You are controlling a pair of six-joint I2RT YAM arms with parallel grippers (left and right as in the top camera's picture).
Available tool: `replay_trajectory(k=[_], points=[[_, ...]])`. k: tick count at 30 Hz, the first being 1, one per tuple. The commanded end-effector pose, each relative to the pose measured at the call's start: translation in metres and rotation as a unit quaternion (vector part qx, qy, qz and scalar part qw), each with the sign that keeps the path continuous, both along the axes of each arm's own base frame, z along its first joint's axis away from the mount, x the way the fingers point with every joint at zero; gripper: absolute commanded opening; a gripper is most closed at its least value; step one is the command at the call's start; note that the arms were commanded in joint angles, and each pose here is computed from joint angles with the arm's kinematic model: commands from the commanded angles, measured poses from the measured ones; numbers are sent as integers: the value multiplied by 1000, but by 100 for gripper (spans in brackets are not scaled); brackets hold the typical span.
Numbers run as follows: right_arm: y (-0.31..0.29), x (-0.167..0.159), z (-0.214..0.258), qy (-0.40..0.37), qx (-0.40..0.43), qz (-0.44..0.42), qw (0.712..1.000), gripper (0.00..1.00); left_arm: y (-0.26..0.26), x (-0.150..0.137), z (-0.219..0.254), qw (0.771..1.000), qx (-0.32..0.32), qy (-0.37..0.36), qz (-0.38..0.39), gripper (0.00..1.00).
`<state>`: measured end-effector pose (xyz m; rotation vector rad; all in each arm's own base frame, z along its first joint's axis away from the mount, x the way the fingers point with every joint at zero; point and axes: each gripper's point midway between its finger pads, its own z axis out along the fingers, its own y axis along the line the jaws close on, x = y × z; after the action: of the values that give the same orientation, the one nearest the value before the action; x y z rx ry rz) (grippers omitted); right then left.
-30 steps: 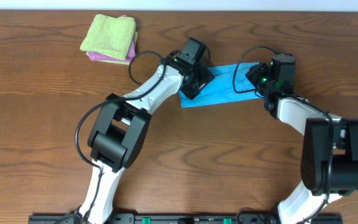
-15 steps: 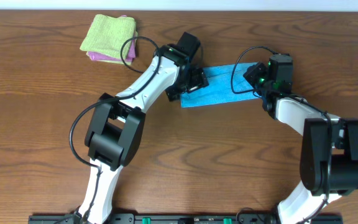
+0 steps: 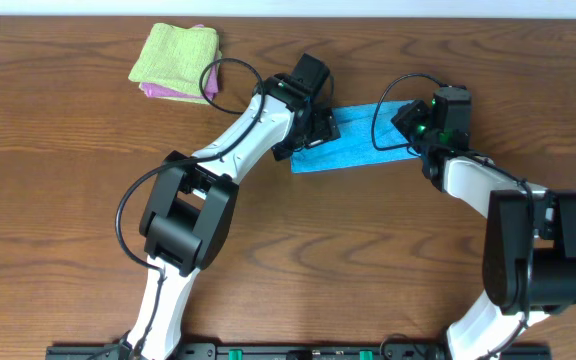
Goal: Fold the cloth
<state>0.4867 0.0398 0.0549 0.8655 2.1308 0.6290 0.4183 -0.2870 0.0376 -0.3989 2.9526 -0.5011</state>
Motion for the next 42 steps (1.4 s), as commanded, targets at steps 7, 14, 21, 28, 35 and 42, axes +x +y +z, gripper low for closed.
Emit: replay_trajectory(k=[7,14,21,28,35,42], points=[[2,1,-5,2,-9,4,1000,6,-9,-3,-24,1000,10,6,7,92],[2,1,-4,1,-10,5,1000,6,-9,-3,-26,1000,9,10,11,92],[2,1,-4,1,-10,4,1000,5,-11,1,-24,998,-5,16,59,61],[1,1,-4,0,-10,4,1000,5,-14,9,-22,996,-18,10,89,67],[-2,2,-4,-1,-20,-2,1000,6,-4,23,-21,992,0,-18,124,67],[-3,6,1,-14,-20,-4,1000,15,-1,46,-14,986,-14,-55,158,70]])
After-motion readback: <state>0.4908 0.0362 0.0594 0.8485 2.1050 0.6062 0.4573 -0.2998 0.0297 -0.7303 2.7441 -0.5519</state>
